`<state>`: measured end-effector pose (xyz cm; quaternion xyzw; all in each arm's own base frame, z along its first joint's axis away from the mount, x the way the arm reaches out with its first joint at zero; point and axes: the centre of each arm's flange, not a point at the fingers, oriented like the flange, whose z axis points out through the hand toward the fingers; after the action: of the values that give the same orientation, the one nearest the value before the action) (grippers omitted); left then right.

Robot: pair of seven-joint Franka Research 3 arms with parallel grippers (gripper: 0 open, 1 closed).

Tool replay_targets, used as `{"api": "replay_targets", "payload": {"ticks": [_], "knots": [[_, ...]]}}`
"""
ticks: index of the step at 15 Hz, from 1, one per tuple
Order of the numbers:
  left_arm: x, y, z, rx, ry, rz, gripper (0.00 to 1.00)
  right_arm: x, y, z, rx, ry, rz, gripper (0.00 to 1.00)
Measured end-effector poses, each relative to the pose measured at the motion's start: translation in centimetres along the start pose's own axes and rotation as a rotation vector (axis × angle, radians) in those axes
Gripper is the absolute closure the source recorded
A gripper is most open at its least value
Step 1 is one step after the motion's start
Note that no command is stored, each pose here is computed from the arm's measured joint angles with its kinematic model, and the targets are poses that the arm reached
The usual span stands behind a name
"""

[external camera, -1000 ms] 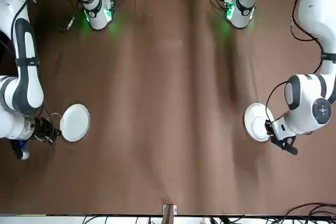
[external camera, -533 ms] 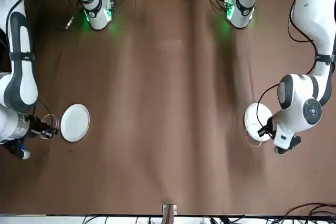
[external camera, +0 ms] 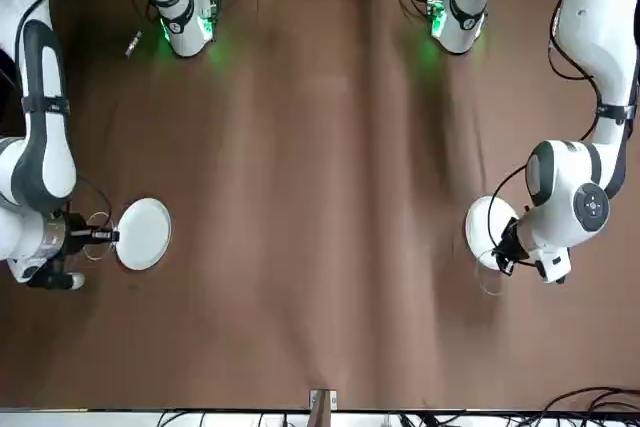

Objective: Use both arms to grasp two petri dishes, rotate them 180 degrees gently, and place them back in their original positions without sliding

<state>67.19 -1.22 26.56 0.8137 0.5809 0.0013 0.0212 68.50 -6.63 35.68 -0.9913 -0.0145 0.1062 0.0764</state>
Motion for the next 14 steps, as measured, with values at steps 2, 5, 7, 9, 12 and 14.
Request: {"api": "replay_targets", "payload": {"ticks": [2,5,7,9,12,14], "knots": [[-0.2,-0.6,0.7,-0.007,0.001,-0.118,0.96,-0.1,-0.8,0.3,-0.006,-0.024,-0.109,0.96],[-0.3,-2.1,1.8,-0.004,0.001,-0.248,0.96,-0.1,-1.9,0.7,-0.041,-0.046,-0.268,0.96],[-0.3,-3.8,2.6,-0.004,0.002,-0.281,0.96,-0.1,-2.3,1.1,-0.048,-0.059,-0.368,0.96],[-0.7,-5.8,3.6,0.001,0.003,-0.293,0.96,-0.2,-2.2,1.5,-0.048,-0.073,-0.480,0.96],[-0.7,-9.3,5.0,-0.004,0.006,-0.315,0.96,-0.2,-1.6,1.6,-0.083,-0.093,-0.719,0.96],[-0.7,-10.0,5.1,-0.003,0.007,-0.318,0.96,-0.1,-1.5,1.6,-0.095,-0.097,-0.853,0.96]]}}
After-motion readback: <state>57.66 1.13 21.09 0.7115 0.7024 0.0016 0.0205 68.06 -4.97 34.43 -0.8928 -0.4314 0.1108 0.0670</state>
